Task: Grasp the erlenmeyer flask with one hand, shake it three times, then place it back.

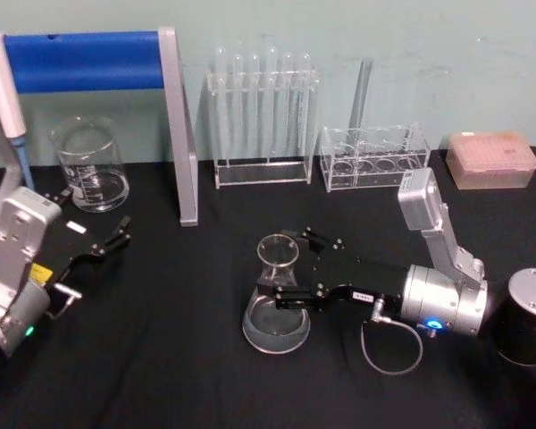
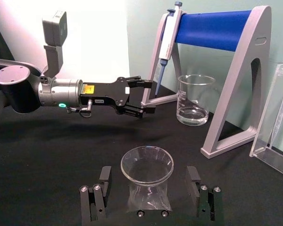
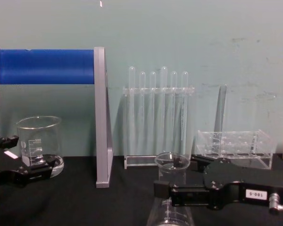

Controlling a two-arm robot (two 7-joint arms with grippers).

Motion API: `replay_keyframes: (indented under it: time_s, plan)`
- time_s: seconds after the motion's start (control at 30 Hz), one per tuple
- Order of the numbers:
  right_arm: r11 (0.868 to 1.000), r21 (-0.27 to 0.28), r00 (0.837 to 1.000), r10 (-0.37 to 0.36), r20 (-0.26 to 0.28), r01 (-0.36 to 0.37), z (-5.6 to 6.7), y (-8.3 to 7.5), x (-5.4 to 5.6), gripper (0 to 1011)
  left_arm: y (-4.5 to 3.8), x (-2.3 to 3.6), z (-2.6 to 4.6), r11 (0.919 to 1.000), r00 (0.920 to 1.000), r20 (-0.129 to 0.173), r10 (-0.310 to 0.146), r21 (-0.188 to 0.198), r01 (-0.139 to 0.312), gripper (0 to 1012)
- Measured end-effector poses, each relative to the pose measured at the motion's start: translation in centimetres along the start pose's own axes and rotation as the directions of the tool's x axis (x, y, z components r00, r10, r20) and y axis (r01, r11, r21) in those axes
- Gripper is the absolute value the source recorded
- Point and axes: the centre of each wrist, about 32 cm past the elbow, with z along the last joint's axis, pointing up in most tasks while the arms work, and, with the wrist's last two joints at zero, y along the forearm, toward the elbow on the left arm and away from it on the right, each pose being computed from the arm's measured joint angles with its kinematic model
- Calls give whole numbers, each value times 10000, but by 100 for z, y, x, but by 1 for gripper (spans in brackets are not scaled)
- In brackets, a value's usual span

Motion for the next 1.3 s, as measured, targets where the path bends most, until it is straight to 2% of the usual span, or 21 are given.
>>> replay_keyframes:
  time_s: [0.27, 0.4, 0.67, 0.7, 0.8, 0.97, 1.3]
  plan:
    - [10000, 1, 10000, 0, 0, 0, 0, 0, 0, 1000, 0, 0, 0, 10000, 10000, 0, -1, 1, 1, 1001]
    - [10000, 2, 10000, 0, -1, 0, 0, 0, 0, 944, 0, 0, 0, 10000, 10000, 0, -1, 0, 1, 1001]
    - [10000, 5, 10000, 0, -5, 0, 0, 0, 0, 712, 0, 0, 0, 10000, 10000, 0, -1, 0, 1, 1001]
    - [10000, 6, 10000, 0, -5, 0, 0, 0, 0, 712, 0, 0, 0, 10000, 10000, 0, 0, 1, 0, 1001]
    - [10000, 7, 10000, -1, -7, 1, 0, 0, 0, 573, 0, 0, 0, 10000, 10000, 0, 0, -1, 0, 1001]
    - [10000, 9, 10000, 0, -7, 0, 0, 0, 0, 449, 0, -1, 0, 10000, 10000, 0, -2, 1, 2, 1001]
    - [10000, 9, 10000, -1, -7, 1, 0, 0, 0, 449, 0, 0, 0, 10000, 10000, 0, -1, 0, 1, 1001]
